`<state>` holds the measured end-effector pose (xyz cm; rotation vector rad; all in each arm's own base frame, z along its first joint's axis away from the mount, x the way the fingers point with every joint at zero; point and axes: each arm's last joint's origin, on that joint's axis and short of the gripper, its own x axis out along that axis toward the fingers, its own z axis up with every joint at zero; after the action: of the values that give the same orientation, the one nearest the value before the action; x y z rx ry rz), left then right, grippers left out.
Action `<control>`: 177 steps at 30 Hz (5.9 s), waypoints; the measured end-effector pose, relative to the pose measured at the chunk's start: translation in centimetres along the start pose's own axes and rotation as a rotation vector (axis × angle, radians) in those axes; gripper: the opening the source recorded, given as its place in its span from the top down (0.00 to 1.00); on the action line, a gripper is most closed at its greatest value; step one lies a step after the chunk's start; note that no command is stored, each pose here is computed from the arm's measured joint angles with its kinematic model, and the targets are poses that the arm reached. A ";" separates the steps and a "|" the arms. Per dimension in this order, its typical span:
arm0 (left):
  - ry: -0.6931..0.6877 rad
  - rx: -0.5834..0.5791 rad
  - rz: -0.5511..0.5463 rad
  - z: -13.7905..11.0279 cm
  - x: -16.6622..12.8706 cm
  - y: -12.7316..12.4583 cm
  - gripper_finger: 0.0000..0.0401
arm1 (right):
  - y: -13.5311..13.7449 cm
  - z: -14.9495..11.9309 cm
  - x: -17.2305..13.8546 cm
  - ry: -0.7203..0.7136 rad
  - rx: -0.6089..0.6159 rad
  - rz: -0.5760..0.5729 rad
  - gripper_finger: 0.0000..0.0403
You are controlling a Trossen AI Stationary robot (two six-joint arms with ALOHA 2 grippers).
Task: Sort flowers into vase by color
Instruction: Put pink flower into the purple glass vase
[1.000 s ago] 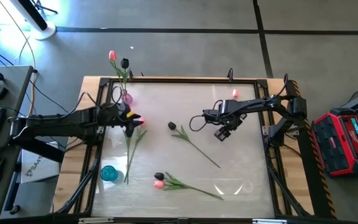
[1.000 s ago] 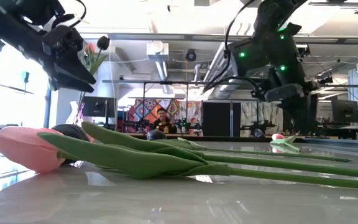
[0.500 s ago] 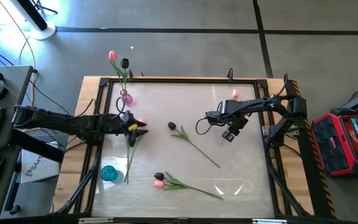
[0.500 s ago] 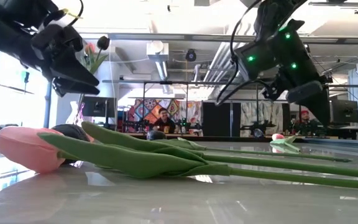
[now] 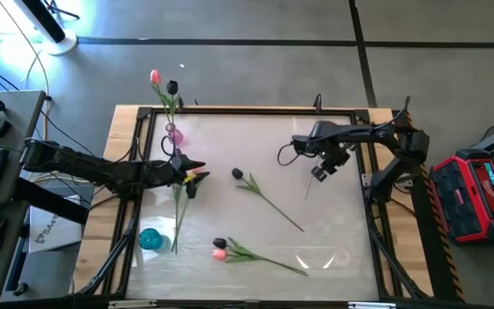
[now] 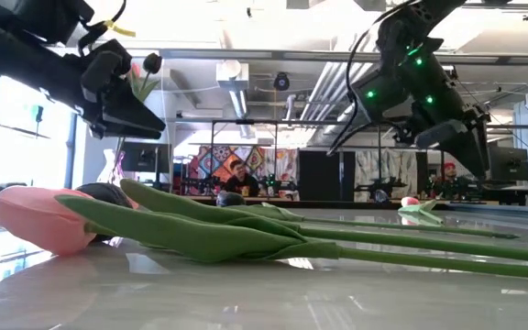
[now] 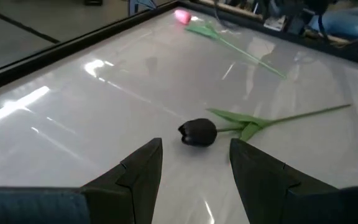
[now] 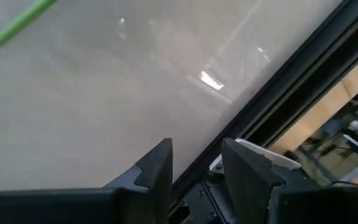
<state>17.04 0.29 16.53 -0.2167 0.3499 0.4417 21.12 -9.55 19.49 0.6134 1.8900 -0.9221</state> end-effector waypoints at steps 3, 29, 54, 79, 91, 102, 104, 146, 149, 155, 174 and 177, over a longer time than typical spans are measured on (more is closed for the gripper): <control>0.012 0.002 0.004 -0.2 0.1 0.0 0.56 | -1.2 0.4 -0.2 -0.012 0.064 0.071 0.69; 0.163 0.027 0.081 -2.6 1.9 0.0 0.56 | -7.5 6.6 0.6 -0.238 0.501 0.468 0.69; 0.185 0.039 0.116 -3.0 2.2 0.1 0.56 | -7.9 11.1 5.3 -0.203 0.512 0.313 0.73; 0.139 -0.027 0.105 -2.6 2.3 -0.1 0.56 | -5.3 8.8 -1.0 -0.544 0.273 0.531 0.99; -0.050 -0.064 0.031 -0.6 2.4 -0.8 0.56 | 3.3 6.2 -8.3 -1.060 -0.142 0.811 1.00; -0.167 -0.073 -0.070 0.8 2.2 -1.4 0.56 | 8.1 2.8 -12.6 -1.447 -0.278 0.942 1.00; -0.198 -0.088 -0.082 1.1 2.2 -1.5 0.56 | 8.6 2.3 -12.9 -1.481 -0.310 0.930 1.00; -0.332 0.195 -0.230 5.7 7.0 -8.3 0.48 | 11.3 -1.2 -15.2 -1.738 -0.646 1.104 1.00; -0.337 0.196 -0.209 5.8 7.0 -8.2 0.54 | 11.7 -1.4 -14.9 -1.694 -0.666 1.092 1.00; -0.333 0.217 -0.240 5.8 7.1 -8.2 0.76 | 12.4 -2.1 -14.5 -1.675 -0.693 1.057 1.00; -0.322 0.279 -0.376 5.7 7.1 -8.4 1.00 | 13.0 -2.9 -14.5 -1.660 -0.714 1.084 0.97; -0.329 0.276 -0.372 5.7 7.1 -8.4 1.00 | 13.1 -3.0 -14.4 -1.656 -0.741 1.057 0.91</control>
<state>28.41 -2.82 20.22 0.0623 0.0407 0.0547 35.60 0.13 28.62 0.1261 0.1490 0.1565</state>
